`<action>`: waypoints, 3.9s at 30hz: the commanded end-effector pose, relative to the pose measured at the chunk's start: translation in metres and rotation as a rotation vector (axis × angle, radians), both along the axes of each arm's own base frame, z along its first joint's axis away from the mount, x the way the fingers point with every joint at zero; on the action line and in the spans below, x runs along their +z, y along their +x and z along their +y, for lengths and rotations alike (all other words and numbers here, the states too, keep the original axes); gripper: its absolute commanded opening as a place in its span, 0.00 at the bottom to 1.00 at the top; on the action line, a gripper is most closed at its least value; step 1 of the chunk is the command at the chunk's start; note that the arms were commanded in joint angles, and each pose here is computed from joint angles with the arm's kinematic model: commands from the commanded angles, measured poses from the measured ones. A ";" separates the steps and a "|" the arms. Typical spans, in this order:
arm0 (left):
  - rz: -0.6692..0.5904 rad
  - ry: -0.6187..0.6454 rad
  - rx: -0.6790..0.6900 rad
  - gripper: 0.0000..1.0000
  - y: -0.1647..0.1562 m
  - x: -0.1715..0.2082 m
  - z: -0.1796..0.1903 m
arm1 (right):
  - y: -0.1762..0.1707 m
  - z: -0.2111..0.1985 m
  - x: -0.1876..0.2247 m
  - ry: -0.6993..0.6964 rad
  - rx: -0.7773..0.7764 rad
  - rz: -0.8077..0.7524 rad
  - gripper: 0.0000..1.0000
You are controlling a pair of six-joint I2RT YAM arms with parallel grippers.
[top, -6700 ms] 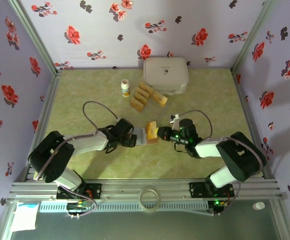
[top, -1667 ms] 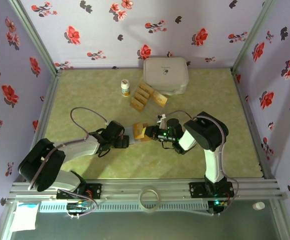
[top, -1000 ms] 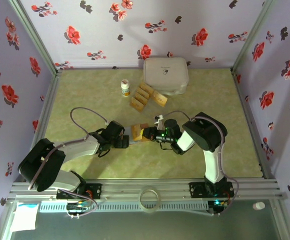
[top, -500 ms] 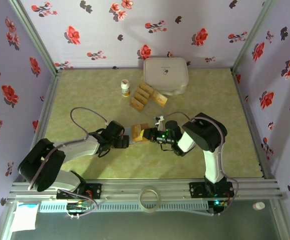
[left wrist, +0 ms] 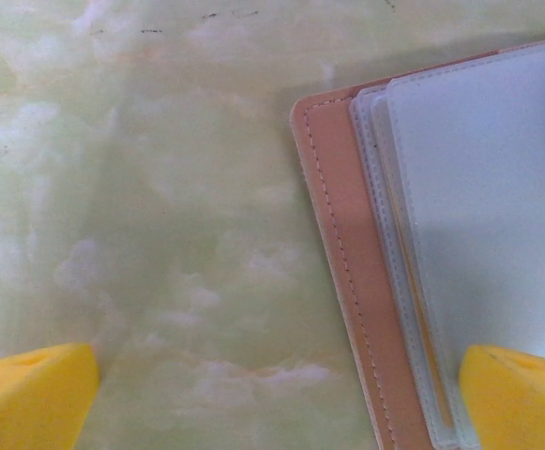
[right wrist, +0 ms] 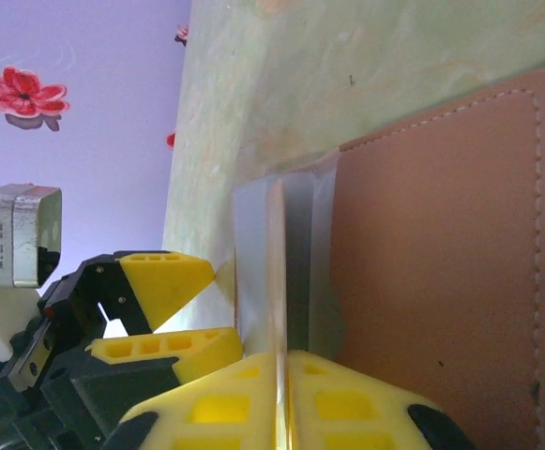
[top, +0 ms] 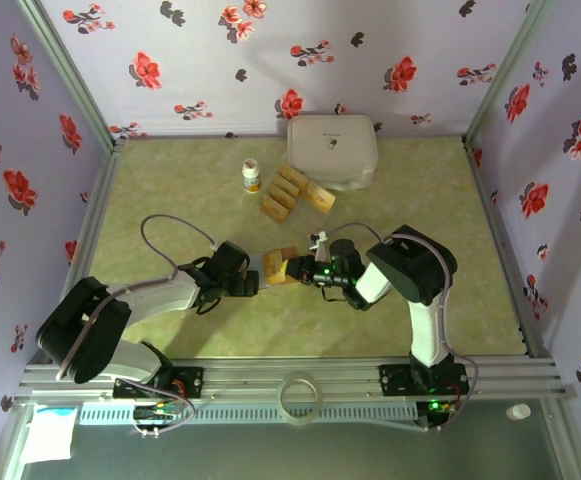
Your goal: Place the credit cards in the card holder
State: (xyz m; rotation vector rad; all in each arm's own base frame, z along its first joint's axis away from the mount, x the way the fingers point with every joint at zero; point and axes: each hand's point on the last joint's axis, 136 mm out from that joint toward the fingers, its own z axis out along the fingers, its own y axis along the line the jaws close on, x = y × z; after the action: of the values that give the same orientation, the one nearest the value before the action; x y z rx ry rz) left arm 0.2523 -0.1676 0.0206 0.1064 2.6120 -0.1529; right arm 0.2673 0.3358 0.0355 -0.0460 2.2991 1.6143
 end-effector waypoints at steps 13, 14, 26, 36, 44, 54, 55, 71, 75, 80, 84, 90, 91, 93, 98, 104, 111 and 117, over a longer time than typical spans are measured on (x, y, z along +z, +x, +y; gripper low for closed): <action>0.062 0.032 0.036 1.00 -0.013 -0.014 0.013 | -0.015 -0.019 -0.056 -0.287 0.031 0.131 0.50; 0.060 0.026 0.041 1.00 -0.012 -0.013 0.013 | -0.015 -0.021 -0.055 -0.309 0.029 0.126 0.52; 0.043 -0.017 0.039 1.00 -0.003 0.001 0.009 | 0.004 -0.030 -0.023 -0.498 0.006 0.043 0.76; 0.033 -0.034 0.039 1.00 0.004 0.013 0.013 | 0.009 -0.031 -0.003 -0.591 0.003 0.003 0.78; 0.056 -0.030 0.030 1.00 0.004 0.011 0.012 | 0.010 -0.036 0.007 -0.662 0.002 -0.032 0.81; 0.072 -0.054 0.014 1.00 0.002 0.011 0.006 | 0.022 -0.038 0.025 -0.701 -0.013 -0.113 0.81; 0.075 -0.056 0.011 1.00 0.001 0.010 0.006 | 0.023 -0.036 0.028 -0.699 -0.010 -0.127 0.81; 0.083 -0.097 -0.037 1.00 -0.016 0.010 -0.038 | 0.038 -0.067 0.020 -0.781 0.045 -0.120 0.00; 0.098 -0.070 -0.052 1.00 -0.023 0.004 -0.047 | 0.038 -0.074 0.012 -0.817 0.060 -0.108 0.00; 0.106 -0.024 -0.067 1.00 -0.026 -0.001 -0.050 | 0.040 -0.075 0.004 -0.839 0.080 -0.094 0.00; 0.115 0.032 -0.071 1.00 -0.027 -0.003 -0.047 | 0.042 -0.077 -0.005 -0.867 0.091 -0.083 0.00; 0.131 0.063 -0.076 1.00 -0.027 -0.010 -0.046 | 0.039 -0.075 -0.017 -0.879 0.118 -0.060 0.00; 0.132 0.065 -0.077 1.00 -0.027 -0.011 -0.046 | 0.037 -0.075 -0.018 -0.879 0.125 -0.057 0.00; 0.135 0.070 -0.080 1.00 -0.026 -0.013 -0.047 | 0.034 -0.072 -0.020 -0.879 0.136 -0.055 0.00; 0.138 0.076 -0.084 1.00 -0.025 -0.015 -0.049 | 0.025 -0.063 -0.020 -0.876 0.162 -0.064 0.00; 0.143 0.080 -0.084 1.00 -0.025 -0.018 -0.049 | 0.016 -0.052 -0.019 -0.860 0.184 -0.069 0.00; 0.148 0.081 -0.084 1.00 -0.026 -0.022 -0.048 | 0.004 -0.038 -0.019 -0.838 0.207 -0.072 0.00; 0.147 0.081 -0.083 1.00 -0.027 -0.022 -0.048 | -0.005 -0.027 -0.013 -0.808 0.213 -0.076 0.00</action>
State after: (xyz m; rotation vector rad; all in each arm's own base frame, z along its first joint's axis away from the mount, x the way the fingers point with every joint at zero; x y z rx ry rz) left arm 0.2313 -0.2064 0.0154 0.2153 2.7296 -0.0533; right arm 0.2722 0.3019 0.0231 -0.5456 2.7673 0.5946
